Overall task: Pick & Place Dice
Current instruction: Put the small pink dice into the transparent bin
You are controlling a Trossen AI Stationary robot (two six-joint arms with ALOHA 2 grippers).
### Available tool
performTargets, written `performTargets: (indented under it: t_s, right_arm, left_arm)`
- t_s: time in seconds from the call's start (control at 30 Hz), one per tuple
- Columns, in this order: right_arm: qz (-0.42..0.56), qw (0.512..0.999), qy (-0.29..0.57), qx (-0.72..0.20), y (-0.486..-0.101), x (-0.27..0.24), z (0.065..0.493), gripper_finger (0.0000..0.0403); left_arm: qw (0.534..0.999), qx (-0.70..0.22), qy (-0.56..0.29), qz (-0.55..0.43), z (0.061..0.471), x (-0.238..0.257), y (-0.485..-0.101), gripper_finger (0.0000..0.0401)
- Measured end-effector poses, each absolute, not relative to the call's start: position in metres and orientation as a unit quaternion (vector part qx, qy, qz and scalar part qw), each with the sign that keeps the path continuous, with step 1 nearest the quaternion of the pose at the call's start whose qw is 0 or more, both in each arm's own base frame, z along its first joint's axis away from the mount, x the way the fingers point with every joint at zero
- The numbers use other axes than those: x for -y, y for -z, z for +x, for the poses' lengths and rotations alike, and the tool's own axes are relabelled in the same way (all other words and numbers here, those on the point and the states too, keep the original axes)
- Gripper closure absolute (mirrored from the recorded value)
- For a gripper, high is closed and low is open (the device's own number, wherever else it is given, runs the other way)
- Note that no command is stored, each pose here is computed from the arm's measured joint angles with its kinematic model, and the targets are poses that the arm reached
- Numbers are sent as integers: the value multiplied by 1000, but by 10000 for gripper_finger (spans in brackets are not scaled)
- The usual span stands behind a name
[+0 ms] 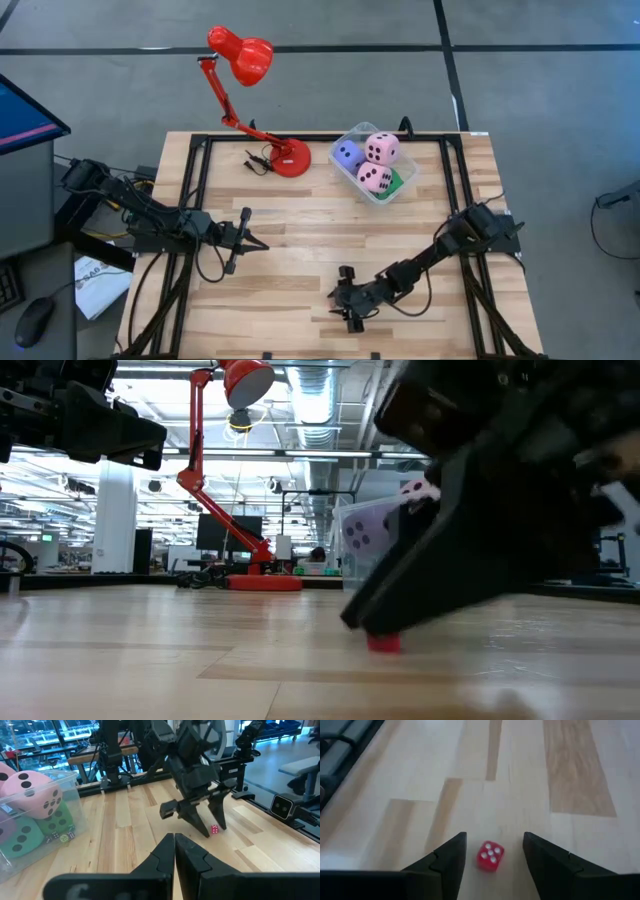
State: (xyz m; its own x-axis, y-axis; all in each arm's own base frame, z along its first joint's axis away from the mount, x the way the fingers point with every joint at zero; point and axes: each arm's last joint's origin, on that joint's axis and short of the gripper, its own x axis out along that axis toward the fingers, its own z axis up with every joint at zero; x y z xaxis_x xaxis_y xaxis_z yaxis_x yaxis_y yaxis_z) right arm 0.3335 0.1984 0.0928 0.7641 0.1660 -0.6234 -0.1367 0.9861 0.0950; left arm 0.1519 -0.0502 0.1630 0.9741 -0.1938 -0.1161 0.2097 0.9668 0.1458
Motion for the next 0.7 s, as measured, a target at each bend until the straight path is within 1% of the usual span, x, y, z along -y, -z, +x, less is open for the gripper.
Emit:
performTargets:
  t_s: [0.13, 0.7]
  right_arm:
    - [25, 938, -76, -338, -88, -199, 334, 209]
    - [38, 933, -74, -351, -89, -199, 331, 209]
  left_arm:
    - [991, -48, 102, 78, 152, 50, -163, 400]
    - [991, -47, 102, 78, 152, 50, -164, 400]
